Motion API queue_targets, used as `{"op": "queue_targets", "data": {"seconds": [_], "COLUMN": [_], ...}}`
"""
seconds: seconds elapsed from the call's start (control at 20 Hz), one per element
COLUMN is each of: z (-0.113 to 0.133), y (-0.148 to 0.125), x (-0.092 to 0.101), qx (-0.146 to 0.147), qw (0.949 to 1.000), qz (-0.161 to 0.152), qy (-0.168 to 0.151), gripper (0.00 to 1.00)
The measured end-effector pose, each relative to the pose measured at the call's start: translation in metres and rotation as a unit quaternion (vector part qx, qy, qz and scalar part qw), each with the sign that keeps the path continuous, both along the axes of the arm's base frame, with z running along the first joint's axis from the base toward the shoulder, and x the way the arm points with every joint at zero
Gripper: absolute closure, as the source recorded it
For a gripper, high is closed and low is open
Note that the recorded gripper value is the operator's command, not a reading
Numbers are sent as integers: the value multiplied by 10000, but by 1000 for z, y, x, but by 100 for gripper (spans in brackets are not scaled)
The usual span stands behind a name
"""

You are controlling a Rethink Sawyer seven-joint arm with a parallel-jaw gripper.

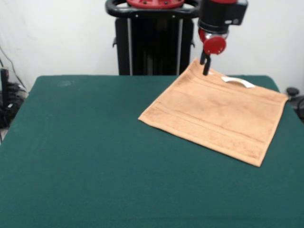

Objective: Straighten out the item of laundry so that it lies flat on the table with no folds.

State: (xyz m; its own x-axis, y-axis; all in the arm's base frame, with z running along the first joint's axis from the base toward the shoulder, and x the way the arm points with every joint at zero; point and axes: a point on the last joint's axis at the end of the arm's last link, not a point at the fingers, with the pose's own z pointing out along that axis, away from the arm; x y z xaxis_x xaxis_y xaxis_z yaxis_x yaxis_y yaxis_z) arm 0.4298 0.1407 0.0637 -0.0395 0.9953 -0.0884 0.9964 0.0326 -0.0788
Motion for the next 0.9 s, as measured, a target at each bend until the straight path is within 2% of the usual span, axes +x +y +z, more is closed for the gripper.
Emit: {"op": "queue_targets", "data": {"seconds": [0.35, 0.9], "z": [-2, -21], "y": [-9, -16], "x": [18, 26], "qx": [-55, -163], "qw": [9997, 9992], "qz": [-52, -25], "qy": [-220, -352], "gripper": [0, 0]}}
